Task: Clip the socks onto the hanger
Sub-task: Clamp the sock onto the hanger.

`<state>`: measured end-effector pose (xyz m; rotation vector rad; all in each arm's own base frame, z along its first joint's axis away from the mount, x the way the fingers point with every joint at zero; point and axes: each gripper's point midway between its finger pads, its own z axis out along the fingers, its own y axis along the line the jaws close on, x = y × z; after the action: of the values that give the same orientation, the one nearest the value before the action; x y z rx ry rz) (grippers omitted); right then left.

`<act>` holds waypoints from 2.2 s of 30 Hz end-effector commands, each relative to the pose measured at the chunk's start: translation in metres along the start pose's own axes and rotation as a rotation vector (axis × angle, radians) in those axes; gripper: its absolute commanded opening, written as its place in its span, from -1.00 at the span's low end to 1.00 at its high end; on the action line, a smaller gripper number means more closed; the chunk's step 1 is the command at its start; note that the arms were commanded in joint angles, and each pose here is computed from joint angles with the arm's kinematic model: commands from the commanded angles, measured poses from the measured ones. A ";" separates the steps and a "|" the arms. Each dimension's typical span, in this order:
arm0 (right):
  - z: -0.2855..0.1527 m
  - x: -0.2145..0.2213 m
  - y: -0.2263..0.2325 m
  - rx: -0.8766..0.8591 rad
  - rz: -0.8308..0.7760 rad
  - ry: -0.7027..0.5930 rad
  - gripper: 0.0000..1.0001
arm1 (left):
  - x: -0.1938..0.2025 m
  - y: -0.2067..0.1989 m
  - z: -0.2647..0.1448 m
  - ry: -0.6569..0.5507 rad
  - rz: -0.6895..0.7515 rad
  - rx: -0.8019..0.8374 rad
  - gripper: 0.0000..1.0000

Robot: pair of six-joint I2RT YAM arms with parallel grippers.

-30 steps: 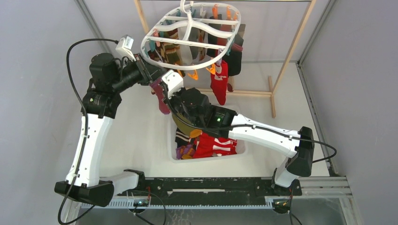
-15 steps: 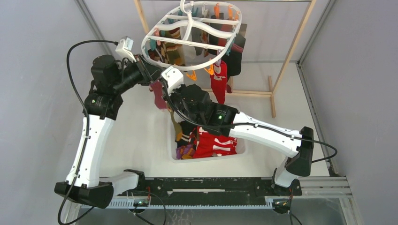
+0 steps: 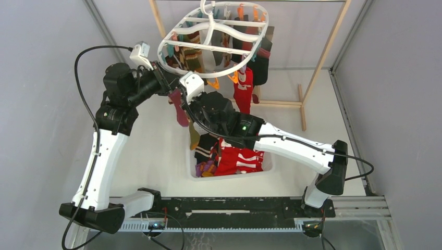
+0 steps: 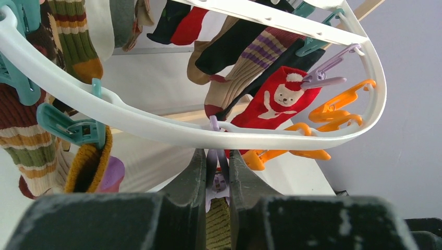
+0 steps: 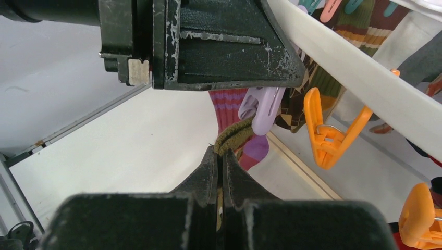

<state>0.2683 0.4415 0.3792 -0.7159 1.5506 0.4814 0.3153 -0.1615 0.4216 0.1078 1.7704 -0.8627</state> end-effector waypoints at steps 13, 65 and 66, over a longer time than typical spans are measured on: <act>-0.013 -0.051 -0.020 -0.001 0.097 -0.097 -1.00 | -0.008 0.002 -0.002 -0.051 0.079 -0.029 -0.97; -0.071 -0.019 -0.056 -0.215 0.532 -0.168 0.30 | -0.007 -0.009 -0.036 -0.043 0.101 -0.017 0.57; -0.070 -0.013 -0.058 -0.214 0.540 -0.162 0.31 | -0.005 -0.007 -0.035 -0.038 0.097 -0.017 0.52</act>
<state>0.2665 0.3549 0.3728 -0.4707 1.6629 0.8873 0.2923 -0.1417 0.4241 0.1187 1.7679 -0.7551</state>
